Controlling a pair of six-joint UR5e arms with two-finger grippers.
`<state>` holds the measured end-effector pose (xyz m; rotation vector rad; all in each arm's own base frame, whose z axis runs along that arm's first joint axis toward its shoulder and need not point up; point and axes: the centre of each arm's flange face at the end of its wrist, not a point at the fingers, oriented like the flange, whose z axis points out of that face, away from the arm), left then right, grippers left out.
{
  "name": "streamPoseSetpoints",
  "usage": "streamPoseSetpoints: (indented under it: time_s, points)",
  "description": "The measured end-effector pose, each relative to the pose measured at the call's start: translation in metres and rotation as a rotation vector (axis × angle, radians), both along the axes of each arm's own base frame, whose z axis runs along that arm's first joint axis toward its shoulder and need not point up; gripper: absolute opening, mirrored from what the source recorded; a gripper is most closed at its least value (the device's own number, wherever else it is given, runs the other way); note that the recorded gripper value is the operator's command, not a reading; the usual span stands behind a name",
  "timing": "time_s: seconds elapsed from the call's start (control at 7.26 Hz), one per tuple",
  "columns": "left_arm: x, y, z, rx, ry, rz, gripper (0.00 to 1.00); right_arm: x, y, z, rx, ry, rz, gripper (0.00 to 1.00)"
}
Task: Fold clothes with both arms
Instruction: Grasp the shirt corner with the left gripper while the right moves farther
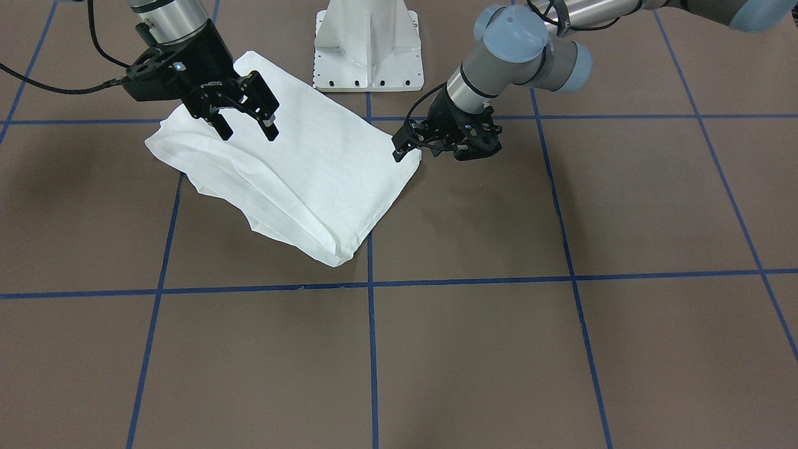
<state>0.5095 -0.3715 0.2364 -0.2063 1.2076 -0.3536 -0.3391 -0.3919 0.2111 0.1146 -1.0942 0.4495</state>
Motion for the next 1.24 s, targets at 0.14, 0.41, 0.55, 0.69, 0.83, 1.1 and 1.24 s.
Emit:
streamPoseSetpoints:
  time_s: [0.14,0.41,0.55,0.69,0.83,1.1,1.24]
  points:
    - [0.015,0.019,0.002,-0.019,-0.007,0.015,0.99,0.002,-0.004,-0.001,0.003,0.001,0.005,1.0]
    - [0.033,0.034,0.014,-0.04,-0.035,0.037,0.99,0.002,-0.006,-0.002,0.003,-0.002,0.003,1.0]
    - [0.043,0.039,0.021,-0.047,-0.05,0.049,0.99,0.002,-0.006,-0.002,0.0,-0.002,0.002,1.0]
    - [0.049,0.043,0.025,-0.049,-0.06,0.054,0.97,0.001,-0.007,-0.002,-0.002,-0.002,0.001,1.0]
    - [0.052,0.044,0.029,-0.048,-0.068,0.05,0.94,0.001,-0.007,-0.001,-0.005,-0.001,0.0,1.0]
    - [0.055,0.042,0.033,-0.044,-0.078,0.043,0.87,0.001,-0.008,0.0,-0.007,0.0,0.001,1.0]
    - [0.057,0.04,0.035,-0.038,-0.084,0.034,0.75,0.001,-0.008,0.0,-0.009,0.0,0.001,1.0]
